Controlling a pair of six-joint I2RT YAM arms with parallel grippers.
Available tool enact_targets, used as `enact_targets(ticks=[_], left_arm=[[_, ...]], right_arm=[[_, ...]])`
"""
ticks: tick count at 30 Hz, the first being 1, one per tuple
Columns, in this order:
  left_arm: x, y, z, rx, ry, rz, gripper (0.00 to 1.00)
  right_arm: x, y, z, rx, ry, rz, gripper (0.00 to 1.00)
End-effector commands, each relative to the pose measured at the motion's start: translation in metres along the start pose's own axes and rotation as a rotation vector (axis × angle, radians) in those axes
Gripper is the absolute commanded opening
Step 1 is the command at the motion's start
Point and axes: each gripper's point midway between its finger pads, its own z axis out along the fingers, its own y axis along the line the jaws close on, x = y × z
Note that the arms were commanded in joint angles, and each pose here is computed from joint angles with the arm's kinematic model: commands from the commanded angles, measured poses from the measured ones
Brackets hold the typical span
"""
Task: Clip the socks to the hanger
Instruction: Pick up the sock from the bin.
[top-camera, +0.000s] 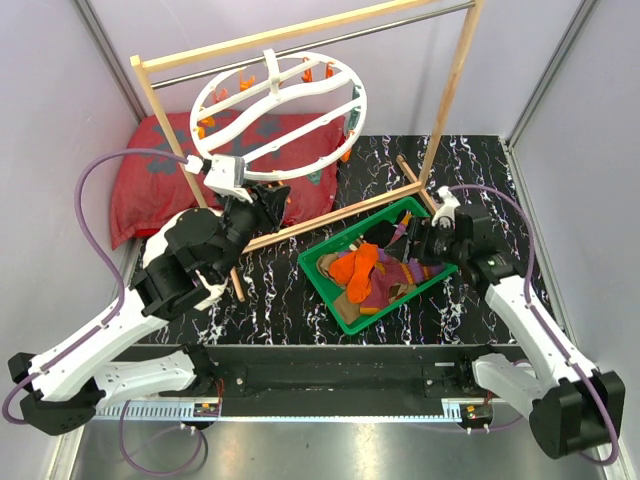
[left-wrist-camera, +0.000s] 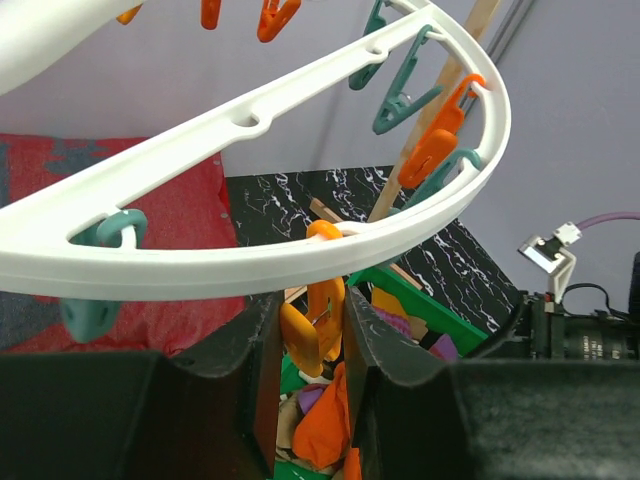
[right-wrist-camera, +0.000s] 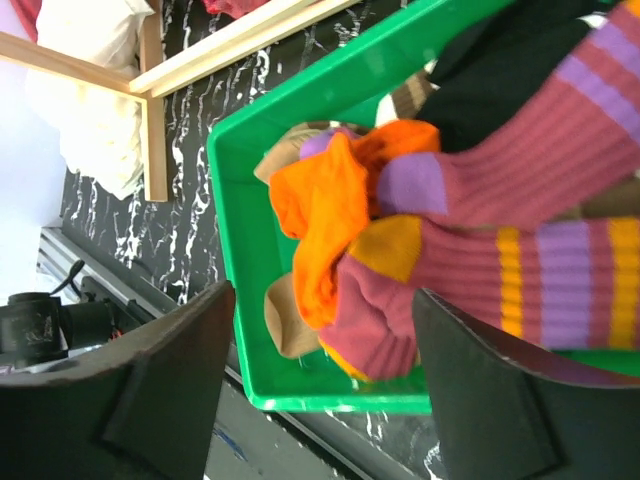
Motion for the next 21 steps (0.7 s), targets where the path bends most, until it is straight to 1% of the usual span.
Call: enact_targets(ticks=[1, 4, 8, 11, 16, 21], left_arm=[[-0.017, -0.010, 0.000, 0.039, -0.025, -0.026, 0.00], [-0.018, -0.010, 0.001, 0.036, -0.023, -0.026, 0.00], [-0.018, -0.010, 0.001, 0.034, -0.022, -0.025, 0.00], [-0.017, -0.009, 0.002, 0.028, -0.018, -0.025, 0.00], [-0.018, -0.008, 0.002, 0.026, -0.018, -0.023, 0.00], [-0.020, -0.009, 0.001, 0.030, -0.019, -0.027, 0.00]], right_arm=[[-0.029, 0.021, 0.019, -0.055, -0.079, -0.010, 0.78], [-0.027, 0.018, 0.036, -0.033, -0.069, 0.012, 0.74], [-0.022, 0.001, 0.059, 0.051, -0.055, 0.065, 0.69], [-0.018, -0.009, 0.073, 0.093, -0.056, 0.063, 0.66], [-0.011, -0.006, 0.092, 0.043, -0.034, 0.036, 0.61], [0.003, 0.003, 0.096, -0.009, 0.020, 0.020, 0.50]])
